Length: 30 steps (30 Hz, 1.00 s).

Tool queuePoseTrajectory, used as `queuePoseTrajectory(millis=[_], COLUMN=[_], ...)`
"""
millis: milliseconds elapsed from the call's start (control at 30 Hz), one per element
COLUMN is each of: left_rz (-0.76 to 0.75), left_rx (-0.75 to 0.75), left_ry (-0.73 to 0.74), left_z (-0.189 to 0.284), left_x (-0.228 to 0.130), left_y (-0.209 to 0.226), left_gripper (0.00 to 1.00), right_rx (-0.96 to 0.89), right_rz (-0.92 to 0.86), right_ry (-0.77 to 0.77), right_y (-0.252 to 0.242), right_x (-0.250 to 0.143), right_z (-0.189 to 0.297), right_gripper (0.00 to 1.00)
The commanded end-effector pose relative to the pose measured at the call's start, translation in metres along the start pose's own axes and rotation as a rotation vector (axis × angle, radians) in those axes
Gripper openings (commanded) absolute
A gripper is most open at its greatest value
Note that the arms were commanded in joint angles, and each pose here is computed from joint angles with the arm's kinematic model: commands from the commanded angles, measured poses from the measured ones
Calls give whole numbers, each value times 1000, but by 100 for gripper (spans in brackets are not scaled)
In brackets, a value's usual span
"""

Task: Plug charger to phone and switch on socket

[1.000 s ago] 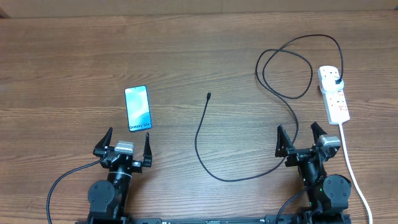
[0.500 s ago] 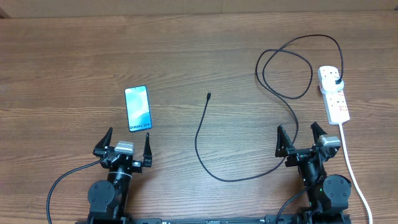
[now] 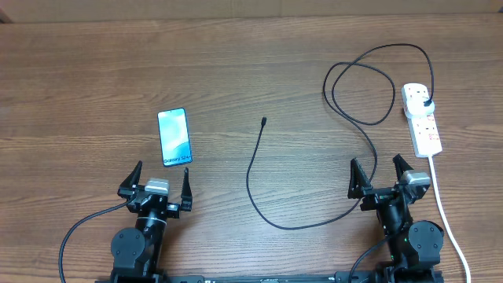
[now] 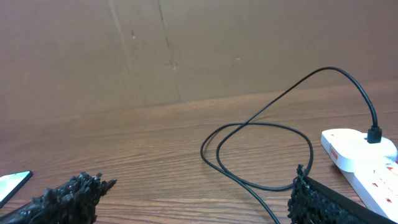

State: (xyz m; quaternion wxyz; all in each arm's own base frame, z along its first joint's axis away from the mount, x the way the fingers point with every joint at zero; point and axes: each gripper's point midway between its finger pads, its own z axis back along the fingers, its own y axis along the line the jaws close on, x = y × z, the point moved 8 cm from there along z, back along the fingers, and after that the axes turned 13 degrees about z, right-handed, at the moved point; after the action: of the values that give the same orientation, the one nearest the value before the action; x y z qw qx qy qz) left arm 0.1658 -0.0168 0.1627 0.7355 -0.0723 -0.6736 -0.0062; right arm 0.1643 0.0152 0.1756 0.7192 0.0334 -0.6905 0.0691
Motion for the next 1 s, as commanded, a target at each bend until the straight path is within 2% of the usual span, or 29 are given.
queuePoseTrajectory(millis=[0, 967], left_rz=[-11, -35], left_rx=[12, 21], left_ry=[-6, -7], left_z=[0, 0], left_x=[-1, -1], left_y=[2, 2], left_gripper=[100, 100], right_rx=[-2, -2], right_rz=[2, 2], right_ry=[-7, -7], right_y=[0, 0], right_x=[-2, -2], right_z=[0, 0], right_gripper=[100, 100])
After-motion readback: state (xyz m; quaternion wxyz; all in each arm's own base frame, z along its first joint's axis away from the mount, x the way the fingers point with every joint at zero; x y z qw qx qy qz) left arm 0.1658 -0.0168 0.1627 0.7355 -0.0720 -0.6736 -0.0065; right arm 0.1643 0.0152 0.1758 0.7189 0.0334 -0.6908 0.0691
